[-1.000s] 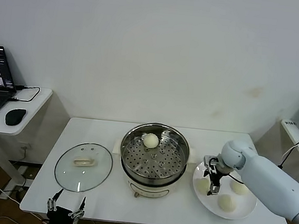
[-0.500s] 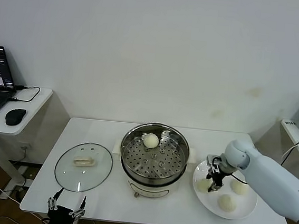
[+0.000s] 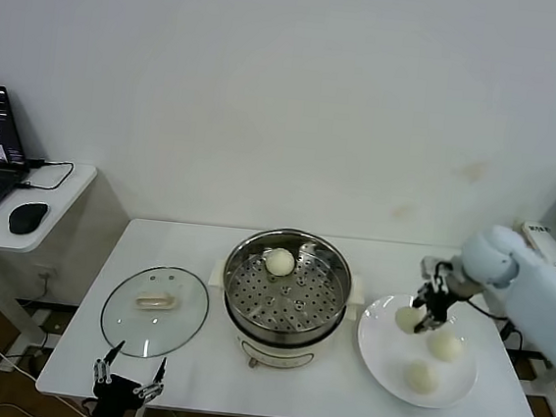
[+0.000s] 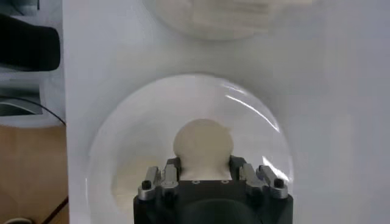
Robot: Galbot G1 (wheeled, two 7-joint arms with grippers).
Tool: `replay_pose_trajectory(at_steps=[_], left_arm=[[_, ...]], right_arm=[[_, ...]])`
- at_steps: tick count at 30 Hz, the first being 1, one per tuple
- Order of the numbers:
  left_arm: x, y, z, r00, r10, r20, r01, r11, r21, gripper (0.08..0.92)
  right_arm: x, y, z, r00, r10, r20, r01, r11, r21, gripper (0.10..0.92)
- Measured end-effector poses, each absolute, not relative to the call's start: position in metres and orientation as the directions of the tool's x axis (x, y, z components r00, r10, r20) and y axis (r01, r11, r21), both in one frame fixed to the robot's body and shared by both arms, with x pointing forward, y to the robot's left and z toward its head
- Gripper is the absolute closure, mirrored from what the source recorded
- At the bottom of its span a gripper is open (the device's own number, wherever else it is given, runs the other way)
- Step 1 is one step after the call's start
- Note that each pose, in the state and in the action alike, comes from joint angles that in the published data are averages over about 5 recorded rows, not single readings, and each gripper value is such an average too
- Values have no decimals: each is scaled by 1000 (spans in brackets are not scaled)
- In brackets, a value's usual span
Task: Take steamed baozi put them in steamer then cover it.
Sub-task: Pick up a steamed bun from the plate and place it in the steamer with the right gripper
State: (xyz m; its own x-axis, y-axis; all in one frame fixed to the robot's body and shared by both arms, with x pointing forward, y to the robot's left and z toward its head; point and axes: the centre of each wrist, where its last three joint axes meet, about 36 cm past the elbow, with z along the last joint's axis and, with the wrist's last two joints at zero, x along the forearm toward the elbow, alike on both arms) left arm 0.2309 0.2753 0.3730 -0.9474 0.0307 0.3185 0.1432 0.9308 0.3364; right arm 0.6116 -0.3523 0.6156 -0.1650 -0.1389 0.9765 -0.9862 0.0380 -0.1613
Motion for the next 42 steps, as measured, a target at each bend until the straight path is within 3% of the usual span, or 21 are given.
replay_pose_trajectory(at_steps=[7, 14, 28, 42], left_arm=[[232, 271, 381, -954, 40, 297, 145, 930, 338, 177], [232, 266, 388, -959, 45, 280, 141, 932, 334, 177], [237, 269, 398, -970, 30, 241, 112, 935, 335, 177], [239, 269, 397, -971, 31, 238, 110, 938, 329, 177]], right_arm=[[629, -302, 674, -180, -194, 964, -982, -15, -187, 522], [643, -233, 694, -133, -222, 966, -984, -88, -155, 522], [656, -92, 663, 0, -197, 980, -978, -207, -41, 522], [663, -12, 620, 40, -167, 985, -969, -248, -3, 522]])
